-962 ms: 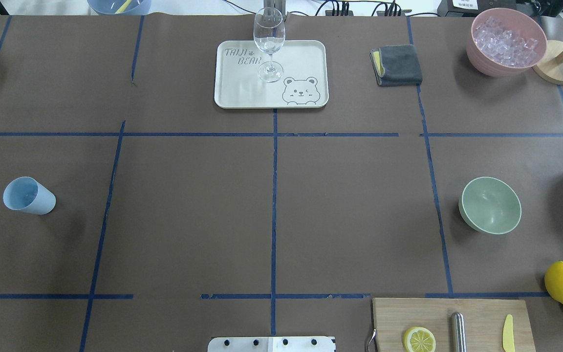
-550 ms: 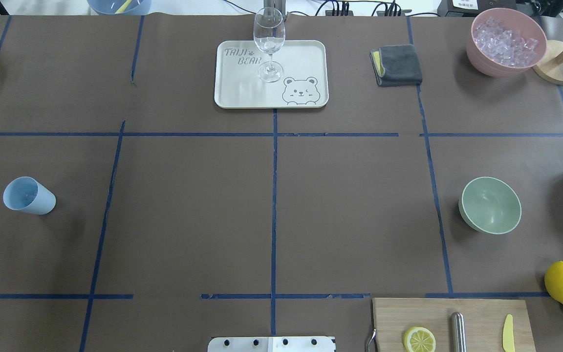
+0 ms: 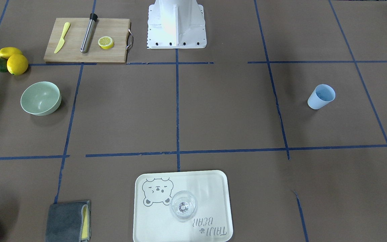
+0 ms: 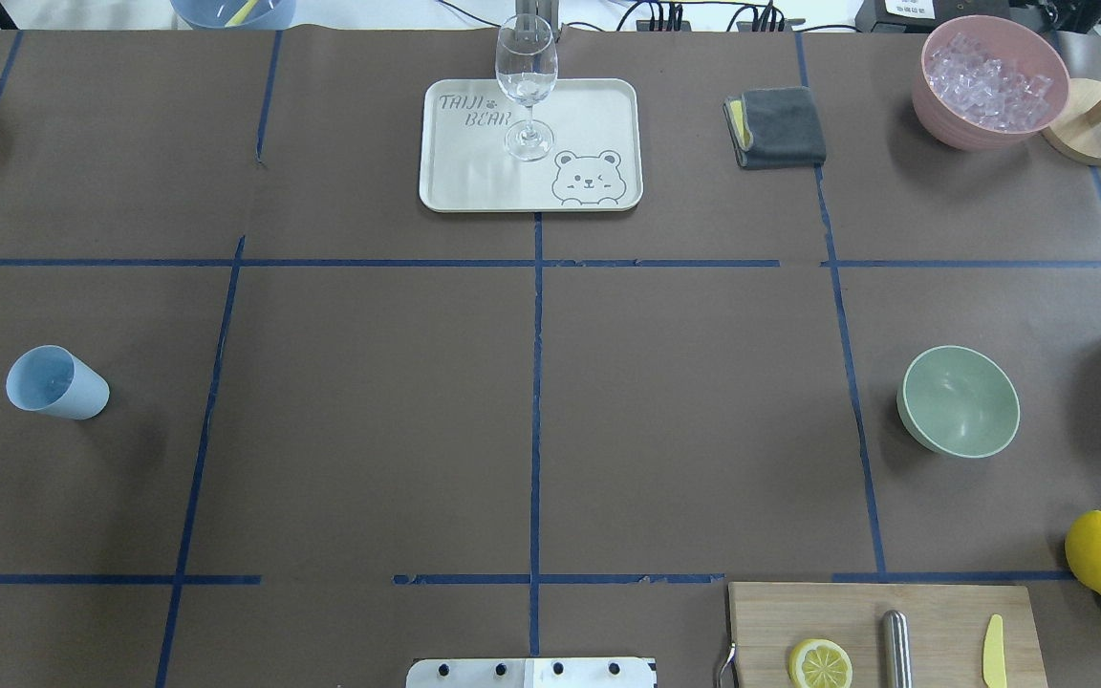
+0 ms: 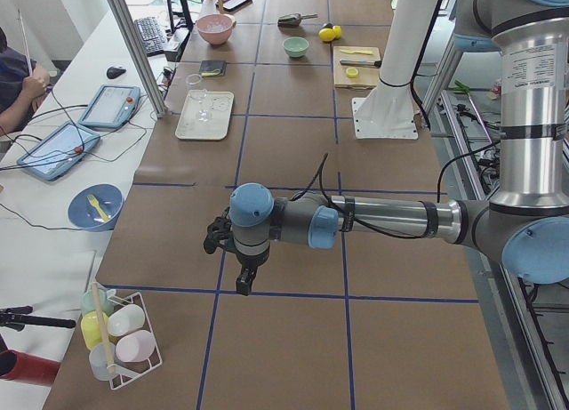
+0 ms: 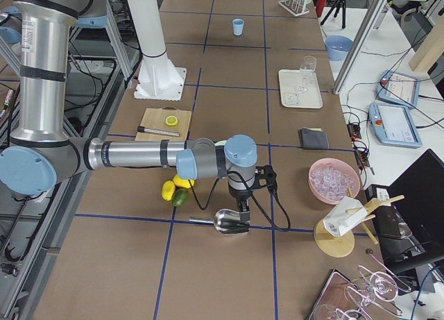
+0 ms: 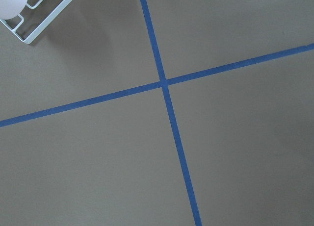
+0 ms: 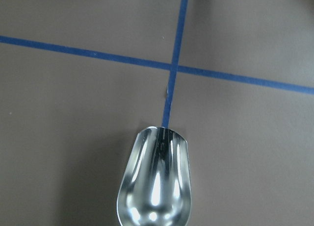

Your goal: Pour ice into bowl

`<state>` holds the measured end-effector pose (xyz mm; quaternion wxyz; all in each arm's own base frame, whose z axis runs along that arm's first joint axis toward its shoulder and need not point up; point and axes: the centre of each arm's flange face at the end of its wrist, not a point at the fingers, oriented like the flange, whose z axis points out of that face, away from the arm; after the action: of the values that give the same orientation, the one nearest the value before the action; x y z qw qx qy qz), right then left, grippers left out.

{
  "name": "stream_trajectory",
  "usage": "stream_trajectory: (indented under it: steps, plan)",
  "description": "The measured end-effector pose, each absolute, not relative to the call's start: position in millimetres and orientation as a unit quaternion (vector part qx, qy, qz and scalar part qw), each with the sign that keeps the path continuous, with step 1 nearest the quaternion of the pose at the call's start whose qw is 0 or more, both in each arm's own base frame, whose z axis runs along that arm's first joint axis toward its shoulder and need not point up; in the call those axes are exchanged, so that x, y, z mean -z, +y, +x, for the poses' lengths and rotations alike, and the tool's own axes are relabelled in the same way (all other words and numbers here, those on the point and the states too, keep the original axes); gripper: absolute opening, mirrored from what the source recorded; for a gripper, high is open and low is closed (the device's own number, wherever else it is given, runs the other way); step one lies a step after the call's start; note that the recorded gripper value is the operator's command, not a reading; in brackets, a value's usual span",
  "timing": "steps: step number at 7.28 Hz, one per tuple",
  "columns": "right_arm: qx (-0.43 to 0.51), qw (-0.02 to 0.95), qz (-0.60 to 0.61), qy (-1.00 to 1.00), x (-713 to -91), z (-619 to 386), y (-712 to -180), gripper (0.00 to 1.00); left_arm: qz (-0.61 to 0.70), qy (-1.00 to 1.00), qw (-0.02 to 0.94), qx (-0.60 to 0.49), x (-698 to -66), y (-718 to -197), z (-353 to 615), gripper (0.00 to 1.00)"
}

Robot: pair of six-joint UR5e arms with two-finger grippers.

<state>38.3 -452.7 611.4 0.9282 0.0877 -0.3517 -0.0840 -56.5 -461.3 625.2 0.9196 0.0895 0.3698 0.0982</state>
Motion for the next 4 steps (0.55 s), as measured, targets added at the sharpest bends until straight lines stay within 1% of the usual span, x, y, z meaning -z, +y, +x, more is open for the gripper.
stream_trajectory:
  steps: [2,3,4]
  plan:
    - [0.143,0.910,0.138,-0.365,-579,-4,-465,1.00,0.094,0.370,0.919,-0.101,-620,-458,-56,1.00]
    - [0.160,0.899,0.149,-0.380,-563,-36,-470,1.00,0.096,0.370,0.919,-0.102,-617,-457,-56,1.00]
    - [0.155,0.893,0.152,-0.393,-553,-56,-470,1.00,0.098,0.370,0.918,-0.103,-616,-457,-56,1.00]
